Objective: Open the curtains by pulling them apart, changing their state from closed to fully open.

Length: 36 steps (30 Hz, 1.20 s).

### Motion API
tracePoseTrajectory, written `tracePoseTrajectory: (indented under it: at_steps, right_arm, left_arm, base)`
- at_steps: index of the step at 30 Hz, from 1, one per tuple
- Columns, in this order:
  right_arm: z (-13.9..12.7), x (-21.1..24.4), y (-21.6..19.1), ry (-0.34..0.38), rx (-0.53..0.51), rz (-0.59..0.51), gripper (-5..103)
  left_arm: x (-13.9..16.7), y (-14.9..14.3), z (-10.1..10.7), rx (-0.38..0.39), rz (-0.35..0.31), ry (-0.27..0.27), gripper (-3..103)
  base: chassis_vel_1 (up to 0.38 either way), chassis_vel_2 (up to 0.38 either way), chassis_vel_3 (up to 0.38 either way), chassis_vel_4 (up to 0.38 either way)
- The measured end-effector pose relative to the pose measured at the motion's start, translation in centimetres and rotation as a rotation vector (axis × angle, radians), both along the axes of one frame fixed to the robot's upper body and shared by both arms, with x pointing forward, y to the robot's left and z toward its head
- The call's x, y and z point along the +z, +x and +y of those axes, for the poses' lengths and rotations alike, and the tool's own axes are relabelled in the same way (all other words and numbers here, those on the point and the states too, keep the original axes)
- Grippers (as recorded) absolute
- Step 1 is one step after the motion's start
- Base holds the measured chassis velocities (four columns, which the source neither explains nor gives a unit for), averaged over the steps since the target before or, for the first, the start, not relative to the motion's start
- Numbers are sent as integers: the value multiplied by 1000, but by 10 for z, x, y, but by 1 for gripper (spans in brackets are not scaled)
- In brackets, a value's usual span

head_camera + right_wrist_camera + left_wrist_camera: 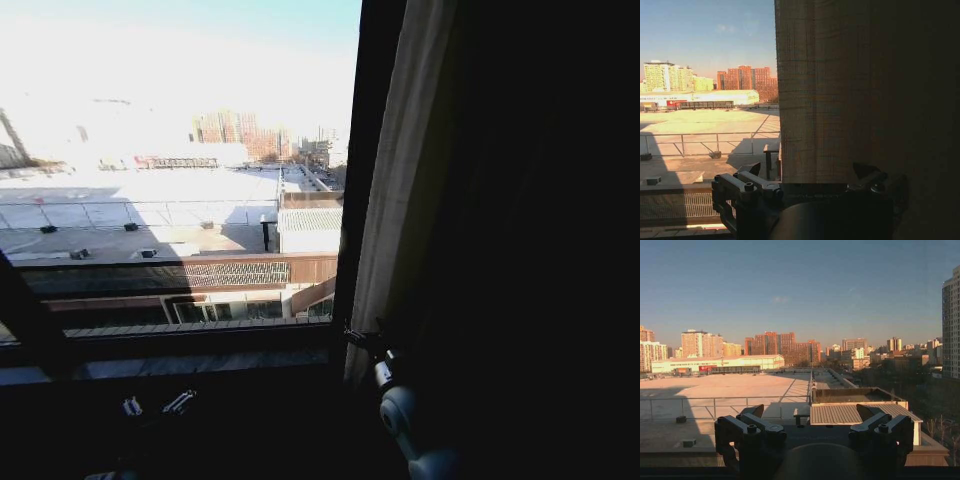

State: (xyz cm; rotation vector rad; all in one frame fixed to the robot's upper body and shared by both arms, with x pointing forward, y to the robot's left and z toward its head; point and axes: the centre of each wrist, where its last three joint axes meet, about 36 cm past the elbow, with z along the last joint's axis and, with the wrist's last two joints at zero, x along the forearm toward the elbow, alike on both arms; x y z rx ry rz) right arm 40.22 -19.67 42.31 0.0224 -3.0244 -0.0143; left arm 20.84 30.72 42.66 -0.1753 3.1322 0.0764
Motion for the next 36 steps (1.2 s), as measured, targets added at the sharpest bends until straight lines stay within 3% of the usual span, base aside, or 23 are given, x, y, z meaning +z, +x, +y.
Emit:
tracePoseTrajectory:
  at_steps: [8,23,26,29,32,33,35,36]
  right_arm:
    - [0,1,24,-6,-101,-4,100]
    - [-6,-7,87,-44,-171,-34,103]
    - [-10,-12,91,-50,-175,-37,99]
    - [-14,-18,94,-49,-168,-39,84]
    - [-15,-19,96,-47,-165,-43,79]
    - [-16,-19,97,-46,-163,-50,68]
    - [-16,-18,98,-45,-162,-54,68]
    - [-17,-18,99,-45,-160,-58,62]
  left_arm:
    - [2,0,-2,-5,-5,5,100]
    - [6,-1,-5,-9,-8,18,100]
    - [6,-1,-5,-10,-8,19,100]
    - [7,-1,-6,-11,-8,19,100]
    - [7,-1,-6,-11,-9,20,100]
    - [8,-1,-6,-11,-9,22,100]
    - [8,-1,-6,-11,-9,22,100]
    - [8,-2,-6,-11,-9,23,100]
  base:
    - [0,0,0,0]
    - [0,0,0,0]
    - [0,0,0,0]
    - [0,0,0,0]
    - [0,0,0,0]
    - [0,0,0,0]
    - [0,0,0,0]
    - [0,0,0,0]
